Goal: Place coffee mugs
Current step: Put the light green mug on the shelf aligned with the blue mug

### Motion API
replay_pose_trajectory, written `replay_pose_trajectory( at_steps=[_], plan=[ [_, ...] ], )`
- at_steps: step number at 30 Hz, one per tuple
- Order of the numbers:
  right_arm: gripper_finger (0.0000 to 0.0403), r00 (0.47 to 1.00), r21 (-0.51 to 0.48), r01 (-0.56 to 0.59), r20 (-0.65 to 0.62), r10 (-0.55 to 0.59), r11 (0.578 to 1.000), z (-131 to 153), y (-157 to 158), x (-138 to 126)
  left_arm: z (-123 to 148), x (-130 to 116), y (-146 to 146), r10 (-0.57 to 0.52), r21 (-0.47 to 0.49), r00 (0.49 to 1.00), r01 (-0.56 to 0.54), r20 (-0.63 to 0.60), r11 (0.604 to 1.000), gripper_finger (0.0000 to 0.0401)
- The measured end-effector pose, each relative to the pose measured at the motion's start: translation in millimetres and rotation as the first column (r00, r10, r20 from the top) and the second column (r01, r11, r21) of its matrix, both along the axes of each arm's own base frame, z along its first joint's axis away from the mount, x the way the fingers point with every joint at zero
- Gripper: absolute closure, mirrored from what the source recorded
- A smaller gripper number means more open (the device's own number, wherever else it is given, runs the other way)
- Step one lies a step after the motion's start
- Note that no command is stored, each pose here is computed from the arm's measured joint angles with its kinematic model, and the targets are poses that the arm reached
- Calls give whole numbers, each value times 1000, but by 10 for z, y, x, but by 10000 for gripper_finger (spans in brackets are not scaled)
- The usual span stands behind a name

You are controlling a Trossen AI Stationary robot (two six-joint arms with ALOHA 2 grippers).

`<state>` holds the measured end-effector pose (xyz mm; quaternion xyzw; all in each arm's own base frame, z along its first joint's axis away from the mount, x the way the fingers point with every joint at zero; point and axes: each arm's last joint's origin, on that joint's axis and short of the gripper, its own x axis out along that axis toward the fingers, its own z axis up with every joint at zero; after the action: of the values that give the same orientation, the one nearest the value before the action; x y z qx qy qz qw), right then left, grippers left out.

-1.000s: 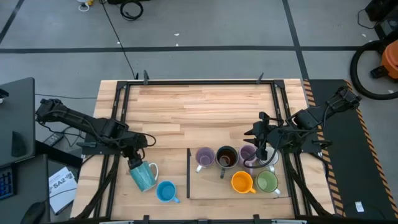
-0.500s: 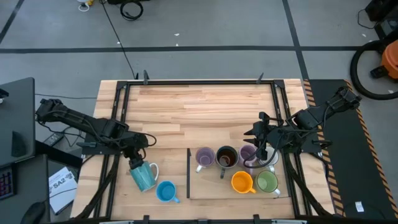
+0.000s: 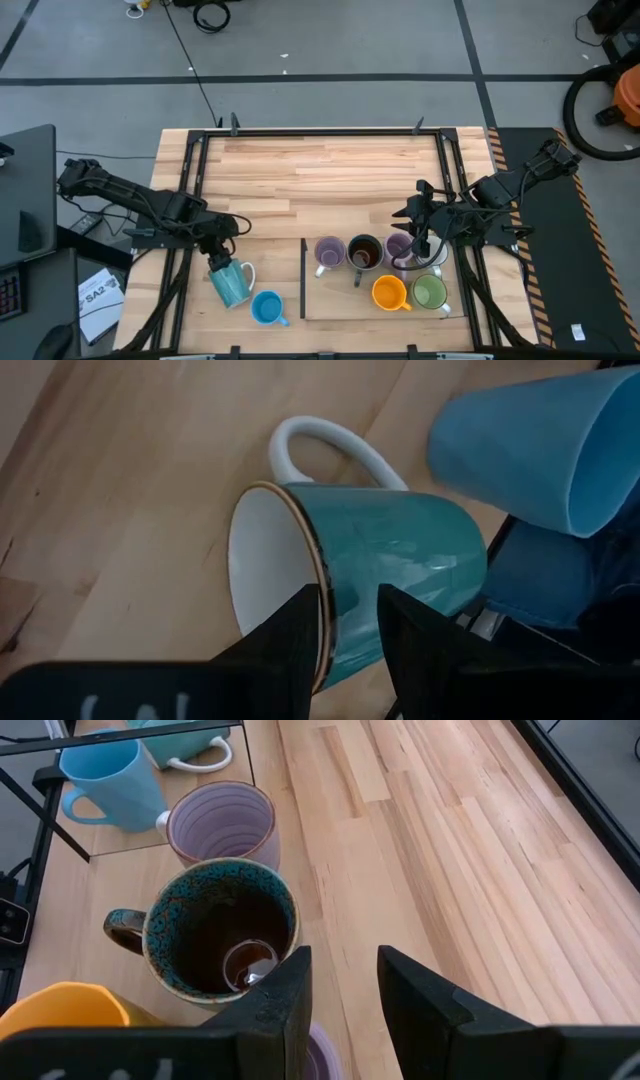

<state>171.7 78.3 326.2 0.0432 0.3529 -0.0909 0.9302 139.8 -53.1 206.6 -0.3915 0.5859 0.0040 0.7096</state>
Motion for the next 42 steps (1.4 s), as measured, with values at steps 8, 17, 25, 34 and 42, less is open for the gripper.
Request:
replay_pose_trajectory(
  at_steps=[8,17,25,34,42],
  plan=[
    [281,1000,0,0,0,0,1000,0,0,0,-265,-14,-26,18,-140,999,-22,-27,990,289],
    [281,1000,0,0,-1,0,1000,0,-1,0,-315,19,-45,15,-195,1000,-11,21,981,289],
    [281,1000,0,-1,-1,1,1000,-1,0,0,-310,31,-45,28,-188,999,-21,34,982,289],
    [281,1000,0,-1,-1,1,1000,0,0,0,-309,32,-47,21,-191,999,-13,37,982,293],
    [281,1000,0,-1,-1,1,1000,0,0,0,-304,31,-51,10,-207,999,-3,35,978,343]
  ],
)
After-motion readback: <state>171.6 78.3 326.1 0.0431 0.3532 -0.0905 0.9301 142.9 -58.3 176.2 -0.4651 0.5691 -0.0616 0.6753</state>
